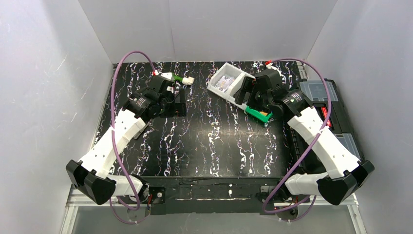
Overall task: Take the credit cards out of the card holder
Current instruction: Move the card holder to the center of the board.
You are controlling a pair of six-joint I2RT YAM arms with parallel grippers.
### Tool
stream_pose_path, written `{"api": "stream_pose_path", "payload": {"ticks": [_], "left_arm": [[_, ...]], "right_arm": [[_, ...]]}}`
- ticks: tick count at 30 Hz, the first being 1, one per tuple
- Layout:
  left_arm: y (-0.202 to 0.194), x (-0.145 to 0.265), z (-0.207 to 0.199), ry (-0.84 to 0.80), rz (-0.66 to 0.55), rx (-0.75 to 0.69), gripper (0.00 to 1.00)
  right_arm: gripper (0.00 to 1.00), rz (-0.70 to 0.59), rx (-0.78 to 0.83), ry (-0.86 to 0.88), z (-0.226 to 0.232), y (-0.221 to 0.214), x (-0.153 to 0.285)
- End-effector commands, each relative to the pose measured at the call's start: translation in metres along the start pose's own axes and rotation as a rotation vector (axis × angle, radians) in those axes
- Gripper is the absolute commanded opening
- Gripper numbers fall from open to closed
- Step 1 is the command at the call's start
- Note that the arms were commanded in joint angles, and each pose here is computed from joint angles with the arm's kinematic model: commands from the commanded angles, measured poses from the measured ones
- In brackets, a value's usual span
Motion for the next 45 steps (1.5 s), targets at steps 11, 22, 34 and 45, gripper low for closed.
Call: {"api": "stream_pose_path", "payload": {"ticks": [11,22,34,45], "left_arm": [[-0.001,0.011,0.013,0.119,-0.02,0.056,1.0],[-0.004,0.005,0.029,0.256,-0.014,0.124,0.99],[-0.004,-0.038,0.094,0.487,0.114,0.435,0.99],[-0.02,-0.098,0.167,0.657,0.183,0.75,0.73]], "right_arm": [[0.98,-0.042,0.056,0.025,0.003,0.008,0.003],[0.98,-0.047,0.063,0.031,-0.003,0.003,0.004],[0.98,0.045,0.068,0.099,-0.006,-0.017,-0.007],[0.99,0.103,0.081,0.117,-0.013,-0.029,-0.009]]}}
Point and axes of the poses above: each gripper's point midway between its finger pads, its own x axis back along the fingers, its own z axis along the line the jaws close on, y = z × x, the point moved 9 cm from there along x, back along the fingers, and after that the axes turned 7 degrees about -x, right-handed, at the moved point
